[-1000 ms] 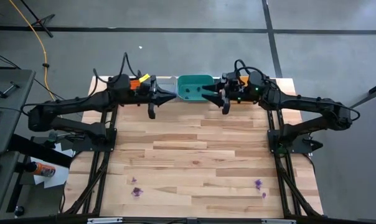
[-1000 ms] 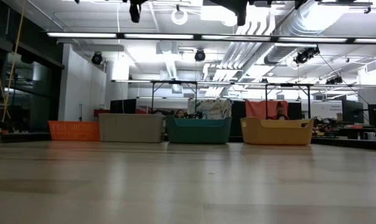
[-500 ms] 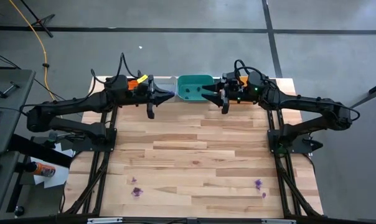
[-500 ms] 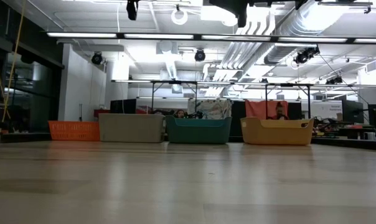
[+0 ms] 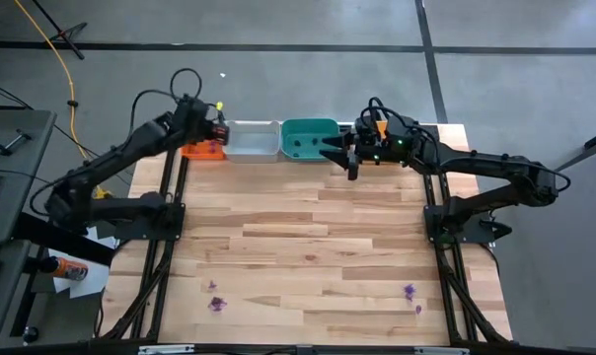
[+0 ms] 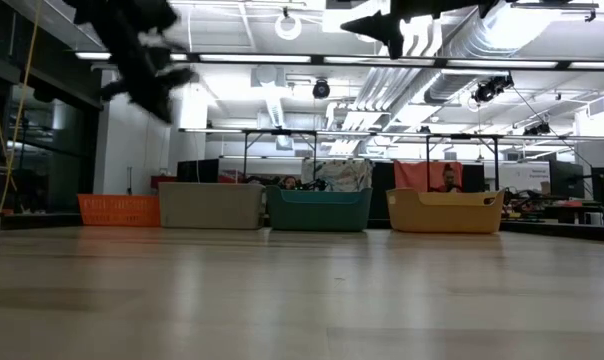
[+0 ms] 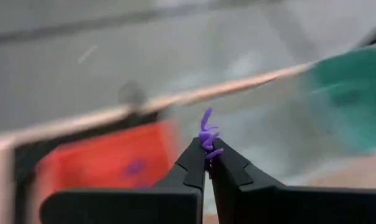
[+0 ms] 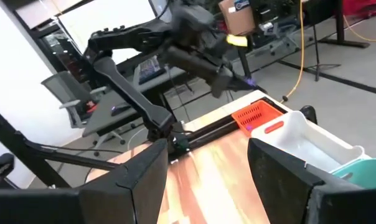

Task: Sort Halloween decoration
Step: Put the violet spider into the orange bin, then put the violet witch hat into the gray bin

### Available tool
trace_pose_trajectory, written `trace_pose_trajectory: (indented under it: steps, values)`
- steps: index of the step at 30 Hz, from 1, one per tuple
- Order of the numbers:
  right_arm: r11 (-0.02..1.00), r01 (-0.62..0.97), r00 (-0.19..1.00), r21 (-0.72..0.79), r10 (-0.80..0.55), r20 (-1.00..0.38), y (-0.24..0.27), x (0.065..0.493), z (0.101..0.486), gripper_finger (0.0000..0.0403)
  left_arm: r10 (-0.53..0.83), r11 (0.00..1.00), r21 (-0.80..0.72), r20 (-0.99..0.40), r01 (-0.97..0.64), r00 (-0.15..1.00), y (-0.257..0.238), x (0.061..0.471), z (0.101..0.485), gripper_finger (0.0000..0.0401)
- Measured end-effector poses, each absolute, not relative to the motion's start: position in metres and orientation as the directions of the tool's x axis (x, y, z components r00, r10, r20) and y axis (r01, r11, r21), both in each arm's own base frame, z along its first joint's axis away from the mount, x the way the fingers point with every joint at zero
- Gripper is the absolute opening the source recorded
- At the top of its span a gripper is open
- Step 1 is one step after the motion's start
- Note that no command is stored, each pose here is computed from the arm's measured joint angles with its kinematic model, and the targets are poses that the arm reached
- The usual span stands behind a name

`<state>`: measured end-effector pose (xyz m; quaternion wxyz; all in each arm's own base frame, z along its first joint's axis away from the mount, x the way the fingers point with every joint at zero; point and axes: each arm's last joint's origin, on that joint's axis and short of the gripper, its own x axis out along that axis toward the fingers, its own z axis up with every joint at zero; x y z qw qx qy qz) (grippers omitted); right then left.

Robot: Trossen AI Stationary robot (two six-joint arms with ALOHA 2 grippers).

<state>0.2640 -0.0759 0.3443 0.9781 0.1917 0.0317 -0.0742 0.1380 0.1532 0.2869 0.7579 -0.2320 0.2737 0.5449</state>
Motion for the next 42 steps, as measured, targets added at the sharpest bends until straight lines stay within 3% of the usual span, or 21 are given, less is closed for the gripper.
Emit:
trace_pose_trajectory:
  steps: [4, 8, 15, 19, 29, 37, 42]
  values:
    - [0.915, 0.161, 0.986, 0.37, -0.136, -0.093, -0.076, 0.264, 0.344, 0.0216, 0.635, 0.127, 0.025, -0.77, -0.992, 0.062, 0.176, 0.116, 0.267, 0.0]
    - [0.915, 0.163, 0.986, 0.37, -0.137, -0.094, -0.076, 0.264, 0.344, 0.0216, 0.605, 0.123, 0.031, -0.794, -0.992, 0.05, 0.186, 0.124, 0.256, 0.0]
    - [0.914, 0.165, 0.985, 0.371, -0.137, -0.101, -0.076, 0.264, 0.343, 0.0216, 0.536, 0.019, 0.167, -0.834, -0.986, -0.131, 0.201, 0.136, 0.221, 0.0]
    - [0.901, 0.172, 0.984, 0.397, -0.136, -0.118, -0.076, 0.264, 0.341, 0.0216, 0.497, -0.049, 0.172, -0.85, -0.984, -0.173, 0.209, 0.141, 0.205, 0.0]
    - [0.889, 0.2, 0.973, 0.412, -0.132, -0.186, -0.076, 0.263, 0.335, 0.0216, 0.431, -0.01, 0.241, -0.875, -0.971, -0.221, 0.213, 0.143, 0.188, 0.0016]
    - [0.896, 0.198, 0.973, 0.398, -0.132, -0.187, -0.076, 0.263, 0.334, 0.0216, 0.391, 0.044, 0.233, -0.899, -0.972, -0.198, 0.211, 0.143, 0.187, 0.0068]
    - [0.898, 0.198, 0.973, 0.394, -0.132, -0.187, -0.076, 0.263, 0.334, 0.0216, 0.389, 0.023, 0.222, -0.9, -0.975, -0.196, 0.21, 0.143, 0.187, 0.011]
